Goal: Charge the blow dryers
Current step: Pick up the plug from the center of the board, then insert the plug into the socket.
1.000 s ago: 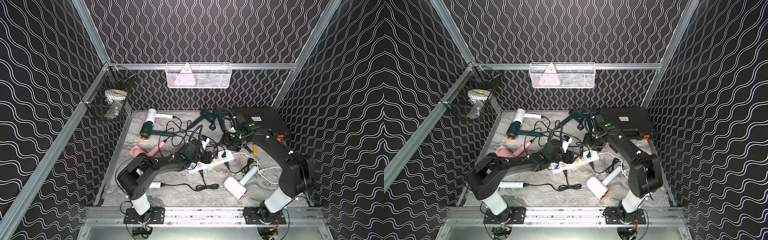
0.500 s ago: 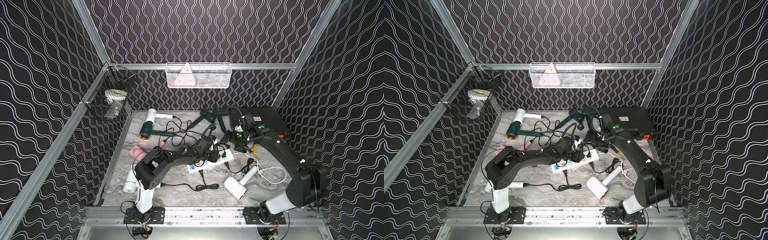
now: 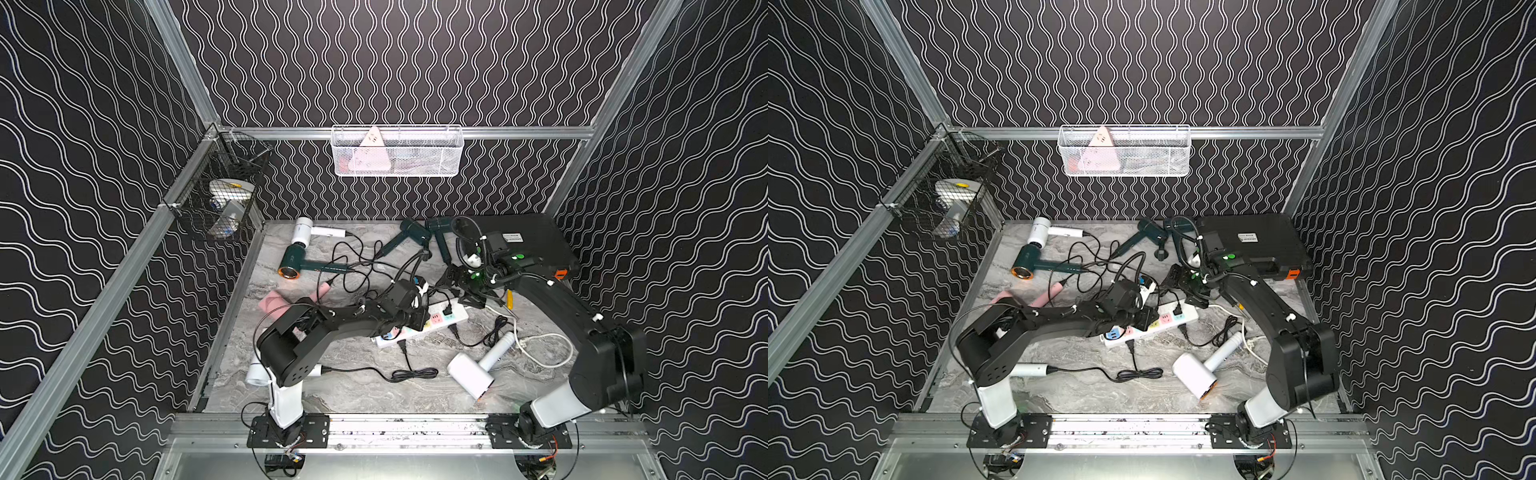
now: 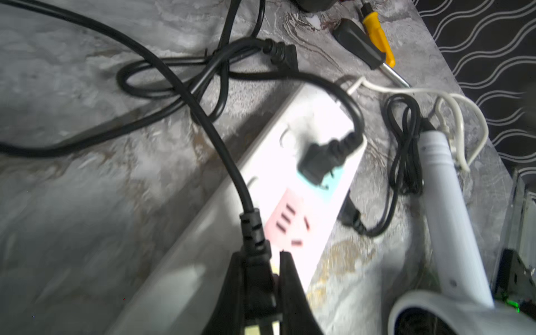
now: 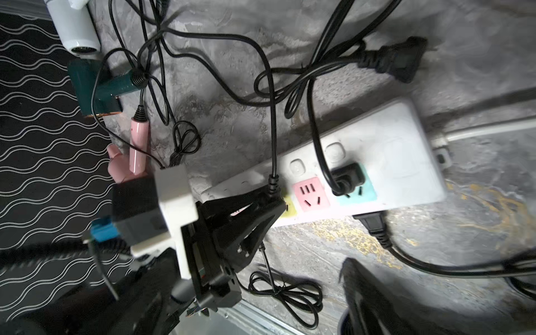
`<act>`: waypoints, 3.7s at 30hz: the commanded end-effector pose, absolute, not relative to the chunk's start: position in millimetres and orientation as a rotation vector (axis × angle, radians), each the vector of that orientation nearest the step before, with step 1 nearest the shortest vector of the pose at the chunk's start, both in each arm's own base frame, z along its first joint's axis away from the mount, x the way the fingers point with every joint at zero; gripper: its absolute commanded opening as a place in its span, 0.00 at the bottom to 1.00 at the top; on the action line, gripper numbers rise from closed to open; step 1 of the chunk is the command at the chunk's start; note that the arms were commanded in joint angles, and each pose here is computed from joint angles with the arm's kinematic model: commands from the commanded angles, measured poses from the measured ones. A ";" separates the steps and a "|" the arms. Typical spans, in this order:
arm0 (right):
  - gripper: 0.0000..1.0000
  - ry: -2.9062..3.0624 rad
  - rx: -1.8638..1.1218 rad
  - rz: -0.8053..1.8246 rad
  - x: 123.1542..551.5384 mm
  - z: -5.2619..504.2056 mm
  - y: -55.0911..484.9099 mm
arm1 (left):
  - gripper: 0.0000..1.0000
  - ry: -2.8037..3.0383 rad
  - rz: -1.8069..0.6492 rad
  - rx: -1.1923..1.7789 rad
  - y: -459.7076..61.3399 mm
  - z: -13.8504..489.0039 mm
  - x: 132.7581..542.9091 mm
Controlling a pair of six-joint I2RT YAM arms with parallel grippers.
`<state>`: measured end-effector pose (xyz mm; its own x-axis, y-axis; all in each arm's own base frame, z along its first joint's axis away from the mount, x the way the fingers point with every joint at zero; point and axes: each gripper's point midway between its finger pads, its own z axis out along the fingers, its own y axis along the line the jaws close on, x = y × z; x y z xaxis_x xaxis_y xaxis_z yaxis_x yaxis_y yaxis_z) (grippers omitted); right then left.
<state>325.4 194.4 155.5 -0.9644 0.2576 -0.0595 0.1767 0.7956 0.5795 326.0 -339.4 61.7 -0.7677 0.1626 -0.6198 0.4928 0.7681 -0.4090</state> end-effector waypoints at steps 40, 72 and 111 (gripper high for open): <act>0.26 3.128 0.058 1.380 274.4 119.5 272.0 | 0.00 2.067 -0.977 0.740 -344.9 122.6 294.1; 0.00 2.461 -0.128 0.376 341.3 113.3 222.5 | 0.48 2.195 -1.053 0.230 -276.4 130.8 318.2; 0.00 2.424 -0.078 0.257 320.2 77.2 205.1 | 0.40 2.430 -1.072 0.229 -317.1 55.0 305.8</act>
